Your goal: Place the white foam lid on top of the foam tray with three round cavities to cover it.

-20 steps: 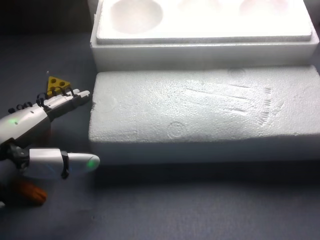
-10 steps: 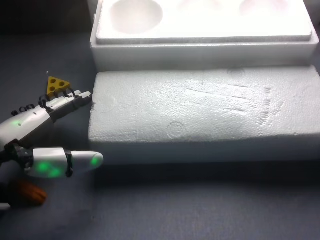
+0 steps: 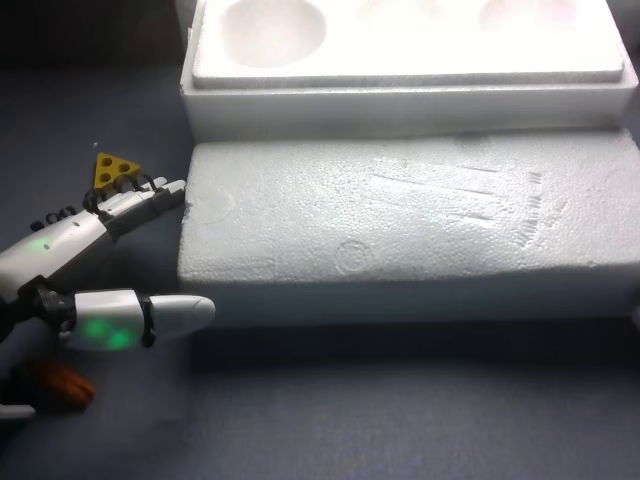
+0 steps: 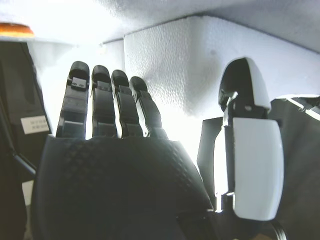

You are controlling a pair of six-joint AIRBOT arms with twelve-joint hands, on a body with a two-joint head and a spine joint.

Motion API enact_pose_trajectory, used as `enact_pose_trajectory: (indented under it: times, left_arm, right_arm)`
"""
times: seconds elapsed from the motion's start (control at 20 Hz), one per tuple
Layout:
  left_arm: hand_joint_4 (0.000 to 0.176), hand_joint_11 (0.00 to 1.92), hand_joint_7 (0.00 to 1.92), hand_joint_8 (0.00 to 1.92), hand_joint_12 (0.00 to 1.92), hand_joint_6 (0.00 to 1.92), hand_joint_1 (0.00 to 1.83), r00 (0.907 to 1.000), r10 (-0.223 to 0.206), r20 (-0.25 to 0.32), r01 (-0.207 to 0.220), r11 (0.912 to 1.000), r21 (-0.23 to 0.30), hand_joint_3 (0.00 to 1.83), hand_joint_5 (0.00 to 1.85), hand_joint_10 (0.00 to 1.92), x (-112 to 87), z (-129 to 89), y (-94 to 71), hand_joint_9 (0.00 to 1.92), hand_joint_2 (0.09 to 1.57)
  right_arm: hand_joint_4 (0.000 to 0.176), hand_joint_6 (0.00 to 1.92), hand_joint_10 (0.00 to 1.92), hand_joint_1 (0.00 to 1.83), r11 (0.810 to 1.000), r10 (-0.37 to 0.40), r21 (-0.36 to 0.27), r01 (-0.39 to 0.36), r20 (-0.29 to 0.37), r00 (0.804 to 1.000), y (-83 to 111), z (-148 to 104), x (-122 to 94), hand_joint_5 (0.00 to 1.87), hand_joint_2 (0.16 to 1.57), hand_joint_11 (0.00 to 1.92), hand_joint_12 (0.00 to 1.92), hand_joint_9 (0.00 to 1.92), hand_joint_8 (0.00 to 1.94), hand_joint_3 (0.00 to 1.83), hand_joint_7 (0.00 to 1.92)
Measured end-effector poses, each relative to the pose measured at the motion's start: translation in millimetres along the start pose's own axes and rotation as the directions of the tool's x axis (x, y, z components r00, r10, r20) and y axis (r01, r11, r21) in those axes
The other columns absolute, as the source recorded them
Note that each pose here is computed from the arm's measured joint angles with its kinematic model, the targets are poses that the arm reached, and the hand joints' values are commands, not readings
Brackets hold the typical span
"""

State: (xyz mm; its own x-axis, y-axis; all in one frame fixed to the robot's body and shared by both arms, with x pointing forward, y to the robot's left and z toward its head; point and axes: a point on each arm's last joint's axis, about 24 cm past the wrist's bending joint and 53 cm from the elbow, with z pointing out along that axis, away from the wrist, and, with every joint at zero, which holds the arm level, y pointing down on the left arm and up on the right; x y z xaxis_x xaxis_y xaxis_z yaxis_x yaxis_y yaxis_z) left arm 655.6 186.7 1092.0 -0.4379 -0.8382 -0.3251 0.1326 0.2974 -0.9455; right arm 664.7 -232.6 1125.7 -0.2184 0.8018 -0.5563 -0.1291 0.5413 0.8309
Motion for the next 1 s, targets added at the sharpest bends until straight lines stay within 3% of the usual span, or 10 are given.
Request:
enact_pose_trajectory:
  times: [0.1,0.2,0.25,0.35,0.45,0.55,0.7,0.85,1.0]
  left_arm:
    - [0.000,0.00,0.00,0.00,0.00,0.03,0.56,1.0000,-0.009,0.000,0.009,1.0000,0.004,0.03,0.19,0.00,0.5,0,-0.9,0.00,1.03]
    - [0.000,0.00,0.00,0.00,0.00,0.03,0.57,0.9999,-0.017,-0.001,0.017,0.9998,0.008,0.03,0.20,0.00,1.5,0,-1.7,0.00,1.04]
    - [0.000,0.00,0.00,0.00,0.00,0.03,0.57,0.9999,-0.017,-0.002,0.017,0.9998,0.010,0.03,0.20,0.00,1.6,0,-2.0,0.00,1.05]
    - [0.000,0.00,0.00,0.00,0.00,0.03,0.59,0.9994,-0.033,-0.006,0.033,0.9993,0.016,0.02,0.21,0.00,5.3,-1,-4.6,0.00,1.04]
    - [0.000,0.00,0.00,0.00,0.00,0.03,0.60,0.9992,-0.040,-0.008,0.040,0.9989,0.026,0.02,0.22,0.00,6.4,-3,-10.2,0.00,1.04]
    - [0.000,0.00,0.00,0.00,0.00,0.02,0.59,0.9993,-0.038,-0.002,0.039,0.9979,0.051,0.01,0.22,0.00,2.8,-9,-18.7,0.00,1.04]
    - [0.000,0.00,0.00,0.00,0.00,0.02,0.61,0.9990,-0.044,-0.002,0.044,0.9968,0.067,0.01,0.23,0.00,2.5,-21,-25.0,0.00,1.05]
    - [0.000,0.00,0.00,0.00,0.00,0.01,0.56,0.9989,-0.046,-0.004,0.046,0.9951,0.087,0.01,0.21,0.00,1.3,-31,-34.1,0.00,1.06]
    - [0.005,0.00,0.00,0.00,0.00,0.00,0.55,0.9991,-0.042,-0.002,0.042,0.9882,0.147,0.01,0.19,0.00,-1.4,-38,-54.2,0.00,1.06]
  right_arm:
    - [0.000,0.05,0.10,0.61,1.000,0.002,-0.005,-0.002,0.007,1.000,1.2,0,-2,0.18,1.15,0.00,1.44,0.15,0.02,0.01,0.17]
    - [0.000,0.05,0.53,0.59,1.000,0.010,-0.009,-0.010,0.015,1.000,2.2,0,-4,0.22,1.17,0.00,1.63,0.02,0.01,0.00,0.22]
    - [0.000,0.05,0.60,0.57,1.000,0.012,-0.012,-0.012,0.018,1.000,2.9,0,-4,0.21,1.18,0.00,1.64,0.00,0.00,0.00,0.21]
    - [0.000,0.04,0.50,0.59,1.000,0.019,-0.013,-0.019,0.016,1.000,4.2,-1,-3,0.18,1.18,0.00,1.58,0.00,0.00,0.00,0.16]
    - [0.000,0.01,0.20,0.58,1.000,0.021,-0.013,-0.021,0.011,1.000,7.6,-5,-3,0.13,1.18,0.00,1.23,0.00,0.00,0.00,0.06]
    - [0.000,0.00,0.09,0.52,0.999,0.023,-0.024,-0.023,0.012,1.000,13.7,-9,-5,0.09,1.18,0.00,1.09,0.00,0.00,0.00,0.00]
    - [0.000,0.01,0.13,0.50,0.998,0.029,-0.057,-0.028,0.018,0.999,26.1,-18,-8,0.12,1.18,0.00,1.40,0.01,0.01,0.00,0.05]
    - [0.000,0.00,0.08,0.42,0.995,0.010,-0.100,-0.007,0.032,0.999,40.7,-34,-16,0.09,1.15,0.00,1.36,0.00,0.00,0.00,0.01]
    - [0.000,0.00,0.01,0.42,0.991,-0.004,-0.133,0.012,0.056,0.998,51.2,-50,-28,0.05,1.20,0.00,1.42,0.00,0.00,0.01,0.00]
